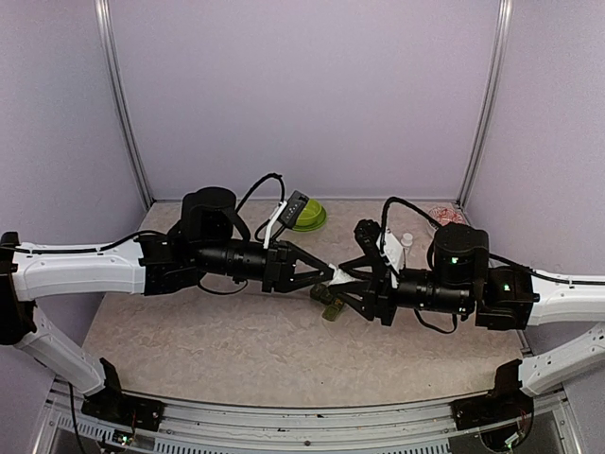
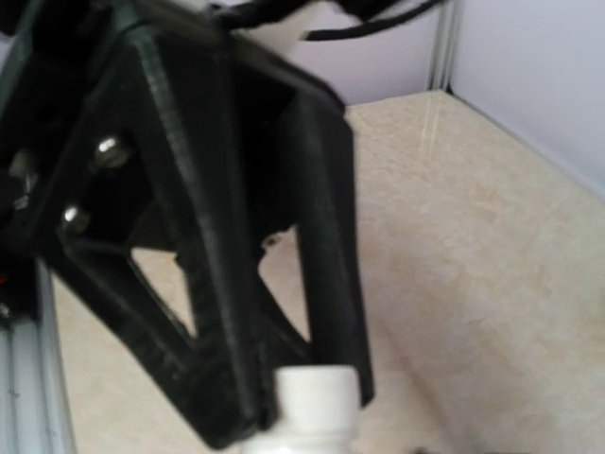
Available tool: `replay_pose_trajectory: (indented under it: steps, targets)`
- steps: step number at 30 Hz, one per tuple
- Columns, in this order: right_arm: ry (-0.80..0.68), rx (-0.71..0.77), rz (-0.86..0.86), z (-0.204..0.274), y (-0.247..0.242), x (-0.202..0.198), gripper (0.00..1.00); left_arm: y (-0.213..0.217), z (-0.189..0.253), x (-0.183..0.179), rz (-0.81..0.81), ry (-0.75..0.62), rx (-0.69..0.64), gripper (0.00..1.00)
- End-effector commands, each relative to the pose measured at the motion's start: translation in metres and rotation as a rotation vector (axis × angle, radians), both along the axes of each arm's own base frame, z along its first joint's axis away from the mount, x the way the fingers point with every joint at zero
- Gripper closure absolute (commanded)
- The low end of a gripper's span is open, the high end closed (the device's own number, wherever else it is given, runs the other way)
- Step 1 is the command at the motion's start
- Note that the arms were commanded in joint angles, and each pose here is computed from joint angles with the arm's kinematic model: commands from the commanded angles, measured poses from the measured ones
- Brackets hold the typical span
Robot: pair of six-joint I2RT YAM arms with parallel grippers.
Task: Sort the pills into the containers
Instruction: Pass from the right arm to the left
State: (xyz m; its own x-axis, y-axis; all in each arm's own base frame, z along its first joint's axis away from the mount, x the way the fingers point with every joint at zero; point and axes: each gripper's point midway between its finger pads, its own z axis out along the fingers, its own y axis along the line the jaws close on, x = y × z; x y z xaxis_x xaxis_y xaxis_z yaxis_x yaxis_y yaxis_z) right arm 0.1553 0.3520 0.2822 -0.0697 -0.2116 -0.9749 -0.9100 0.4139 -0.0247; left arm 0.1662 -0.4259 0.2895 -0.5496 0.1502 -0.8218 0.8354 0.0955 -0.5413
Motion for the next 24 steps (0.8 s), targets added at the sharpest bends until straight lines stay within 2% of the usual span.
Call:
replay_pose_trajectory:
  steps: [1,5,8,16,24]
  targets:
    - [-0.022,0.036,-0.035,0.013,-0.006,0.005,0.4,0.002,0.011,0.013,0.045,-0.026,-0.017,0.89]
    - [-0.033,0.051,-0.085,0.018,-0.017,0.01,0.11,0.011,0.002,0.033,0.134,-0.032,0.03,0.89]
    - [-0.044,0.058,-0.129,0.02,-0.028,0.015,0.01,0.022,-0.01,0.057,0.237,-0.041,0.093,0.89]
    - [-0.037,0.021,-0.274,0.004,-0.057,0.039,0.0,0.074,-0.053,0.134,0.572,-0.028,0.313,0.86]
    - [-0.019,-0.035,-0.399,-0.026,-0.086,0.06,0.0,0.119,-0.094,0.187,0.764,0.007,0.469,0.87]
